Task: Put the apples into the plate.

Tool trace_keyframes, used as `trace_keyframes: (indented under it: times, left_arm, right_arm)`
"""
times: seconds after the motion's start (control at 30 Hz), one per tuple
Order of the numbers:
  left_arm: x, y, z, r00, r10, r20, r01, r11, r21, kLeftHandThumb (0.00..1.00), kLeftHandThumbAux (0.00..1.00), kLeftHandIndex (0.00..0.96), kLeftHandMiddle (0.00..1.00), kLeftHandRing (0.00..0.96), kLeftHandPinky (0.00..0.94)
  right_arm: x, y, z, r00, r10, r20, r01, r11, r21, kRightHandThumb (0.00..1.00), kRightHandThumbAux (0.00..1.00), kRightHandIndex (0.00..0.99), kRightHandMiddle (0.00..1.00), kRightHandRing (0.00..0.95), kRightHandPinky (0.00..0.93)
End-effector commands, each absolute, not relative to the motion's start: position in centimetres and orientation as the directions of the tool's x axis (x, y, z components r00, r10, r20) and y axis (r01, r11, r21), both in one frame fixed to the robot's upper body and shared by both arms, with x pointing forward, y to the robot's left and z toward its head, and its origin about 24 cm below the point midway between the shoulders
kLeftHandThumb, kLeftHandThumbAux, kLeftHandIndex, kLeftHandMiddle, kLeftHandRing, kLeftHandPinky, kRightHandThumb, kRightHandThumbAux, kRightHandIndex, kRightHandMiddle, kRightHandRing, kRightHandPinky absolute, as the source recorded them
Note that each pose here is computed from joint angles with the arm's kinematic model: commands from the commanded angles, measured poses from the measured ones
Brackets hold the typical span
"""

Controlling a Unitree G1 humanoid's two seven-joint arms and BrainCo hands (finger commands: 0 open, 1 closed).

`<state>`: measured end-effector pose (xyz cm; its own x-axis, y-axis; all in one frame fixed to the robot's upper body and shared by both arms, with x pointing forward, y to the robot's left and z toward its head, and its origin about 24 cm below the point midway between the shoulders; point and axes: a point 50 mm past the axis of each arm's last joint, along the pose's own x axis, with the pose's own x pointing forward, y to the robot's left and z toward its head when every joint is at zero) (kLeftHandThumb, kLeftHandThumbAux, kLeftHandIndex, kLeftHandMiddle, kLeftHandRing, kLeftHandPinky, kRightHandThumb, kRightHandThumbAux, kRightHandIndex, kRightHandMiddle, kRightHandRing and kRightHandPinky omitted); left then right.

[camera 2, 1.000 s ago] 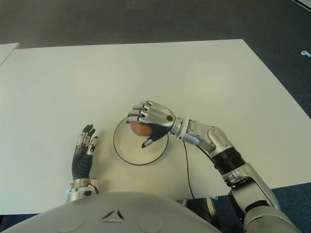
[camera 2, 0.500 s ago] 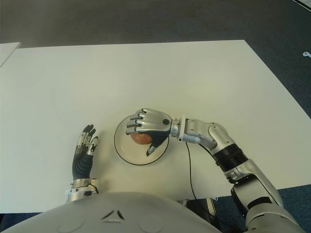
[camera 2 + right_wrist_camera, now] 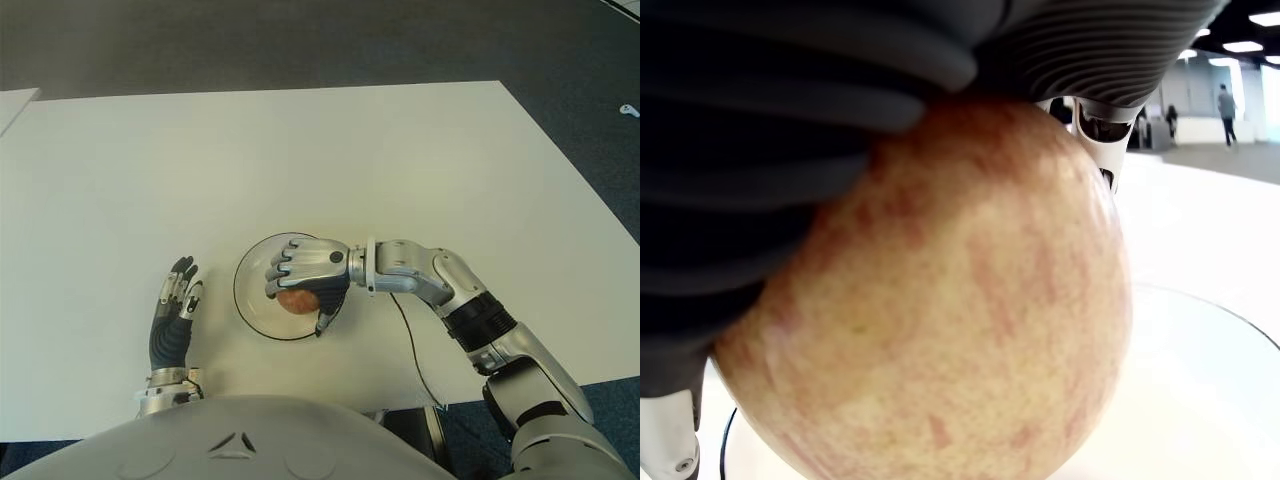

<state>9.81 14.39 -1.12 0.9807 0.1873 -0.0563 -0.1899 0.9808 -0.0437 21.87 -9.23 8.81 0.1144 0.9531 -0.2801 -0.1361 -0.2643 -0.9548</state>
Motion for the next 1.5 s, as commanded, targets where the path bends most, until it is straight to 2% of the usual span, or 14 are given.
trace_keyframes:
  times: [0.03,0.13,0.23,0.5,1.0,1.2,1.23,1.33,1.43,1.47,1.5]
  left_arm:
    - [9.83,14.34,-1.32,0.98,0.185,-0.071,-0.189,0.981,-0.042,0.067,0.449,0.0,0.0,0.0,0.0]
    - [9.84,14.32,-1.33,0.98,0.185,-0.071,-0.188,0.981,-0.043,0.068,0.448,0.0,0.0,0.0,0.0]
    - [9.86,14.29,-1.35,0.98,0.184,-0.073,-0.188,0.981,-0.046,0.069,0.447,0.0,0.0,0.0,0.0]
    - [9.87,14.15,-1.38,0.982,0.175,-0.076,-0.179,0.983,-0.049,0.075,0.441,0.0,0.0,0.0,0.0]
    - [9.87,14.02,-1.36,0.981,0.176,-0.079,-0.18,0.982,-0.051,0.066,0.44,0.0,0.0,0.0,0.0]
    - [9.89,13.96,-1.34,0.98,0.181,-0.081,-0.185,0.981,-0.052,0.068,0.436,0.0,0.0,0.0,0.0]
    - [9.9,13.96,-1.33,0.98,0.181,-0.081,-0.186,0.981,-0.053,0.067,0.437,0.0,0.0,0.0,0.0]
    - [9.89,13.95,-1.34,0.98,0.18,-0.083,-0.185,0.981,-0.055,0.066,0.439,0.0,0.0,0.0,0.0]
    - [9.89,13.93,-1.36,0.98,0.18,-0.087,-0.186,0.981,-0.061,0.065,0.442,0.0,0.0,0.0,0.0]
    - [9.89,13.93,-1.36,0.979,0.182,-0.089,-0.188,0.98,-0.065,0.065,0.443,0.0,0.0,0.0,0.0]
    - [9.89,13.93,-1.36,0.979,0.183,-0.09,-0.189,0.98,-0.068,0.067,0.446,0.0,0.0,0.0,0.0]
  right_arm:
    - [22.18,-8.97,9.62,0.104,0.951,-0.291,-0.127,-0.277,-0.952,0.826,0.668,0.442,0.55,0.829,0.838]
    - [22.16,-8.92,9.68,0.097,0.951,-0.295,-0.135,-0.281,-0.95,0.761,0.683,0.437,0.713,0.84,0.858]
    - [22.06,-8.93,9.66,0.096,0.951,-0.295,-0.149,-0.28,-0.948,0.74,0.688,0.435,0.77,0.845,0.865]
    - [21.75,-9.07,9.44,0.104,0.953,-0.286,-0.199,-0.262,-0.944,0.734,0.692,0.434,0.81,0.85,0.856]
    - [21.57,-8.79,8.97,0.098,0.964,-0.247,-0.172,-0.228,-0.958,0.73,0.689,0.435,0.808,0.856,0.87]
    - [21.55,-8.88,8.92,0.154,0.966,-0.206,-0.233,-0.167,-0.958,0.719,0.701,0.43,0.687,0.718,0.62]
    - [21.54,-8.94,8.91,0.16,0.967,-0.198,-0.246,-0.155,-0.957,0.707,0.705,0.426,0.603,0.602,0.521]
    - [21.46,-9.02,8.92,0.167,0.969,-0.182,-0.265,-0.134,-0.955,0.69,0.711,0.419,0.455,0.42,0.367]
    - [21.39,-9.09,8.93,0.173,0.968,-0.182,-0.277,-0.13,-0.952,0.453,0.571,0.26,0.28,0.24,0.204]
    - [21.38,-9.13,8.91,0.176,0.965,-0.194,-0.285,-0.139,-0.948,0.425,0.557,0.236,0.255,0.213,0.18]
    - [21.37,-9.16,8.9,0.177,0.963,-0.203,-0.29,-0.146,-0.946,0.36,0.53,0.167,0.18,0.136,0.115]
